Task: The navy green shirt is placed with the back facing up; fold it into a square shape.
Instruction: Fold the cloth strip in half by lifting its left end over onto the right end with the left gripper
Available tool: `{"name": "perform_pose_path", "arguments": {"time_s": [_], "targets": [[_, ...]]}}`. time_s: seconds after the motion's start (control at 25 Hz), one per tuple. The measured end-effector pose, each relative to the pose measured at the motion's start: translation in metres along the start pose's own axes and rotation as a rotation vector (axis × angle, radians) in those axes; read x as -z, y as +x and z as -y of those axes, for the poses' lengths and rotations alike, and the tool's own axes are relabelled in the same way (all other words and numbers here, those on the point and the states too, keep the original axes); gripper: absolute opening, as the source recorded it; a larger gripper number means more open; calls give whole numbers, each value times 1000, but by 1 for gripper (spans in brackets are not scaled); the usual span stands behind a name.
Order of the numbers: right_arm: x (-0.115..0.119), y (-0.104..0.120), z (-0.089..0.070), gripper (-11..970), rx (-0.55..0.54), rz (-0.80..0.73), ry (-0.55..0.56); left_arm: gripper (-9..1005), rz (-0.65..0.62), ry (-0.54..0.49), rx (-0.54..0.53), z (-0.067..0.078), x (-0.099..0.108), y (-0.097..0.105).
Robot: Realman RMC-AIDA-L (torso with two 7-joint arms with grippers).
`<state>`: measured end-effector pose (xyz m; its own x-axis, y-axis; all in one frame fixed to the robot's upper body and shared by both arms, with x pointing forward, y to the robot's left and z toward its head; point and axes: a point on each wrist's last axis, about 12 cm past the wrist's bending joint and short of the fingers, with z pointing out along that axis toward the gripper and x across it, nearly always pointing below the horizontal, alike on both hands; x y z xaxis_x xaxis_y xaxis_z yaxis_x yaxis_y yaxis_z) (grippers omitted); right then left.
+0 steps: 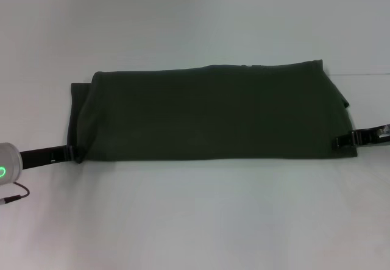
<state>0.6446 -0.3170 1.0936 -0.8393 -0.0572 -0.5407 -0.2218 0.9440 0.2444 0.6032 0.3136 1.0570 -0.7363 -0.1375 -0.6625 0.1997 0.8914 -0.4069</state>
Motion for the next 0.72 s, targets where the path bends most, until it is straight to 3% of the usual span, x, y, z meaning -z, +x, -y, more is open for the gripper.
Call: {"name": "perform_pose_path", "arguments": {"time_s": [0.28, 0.72], "targets": [[0, 0, 0, 493, 3, 1, 3, 7, -2, 4, 6, 1, 0, -1], [-3, 0, -1, 360, 20, 1, 15, 8, -3, 8, 5, 2, 0, -1]]}}
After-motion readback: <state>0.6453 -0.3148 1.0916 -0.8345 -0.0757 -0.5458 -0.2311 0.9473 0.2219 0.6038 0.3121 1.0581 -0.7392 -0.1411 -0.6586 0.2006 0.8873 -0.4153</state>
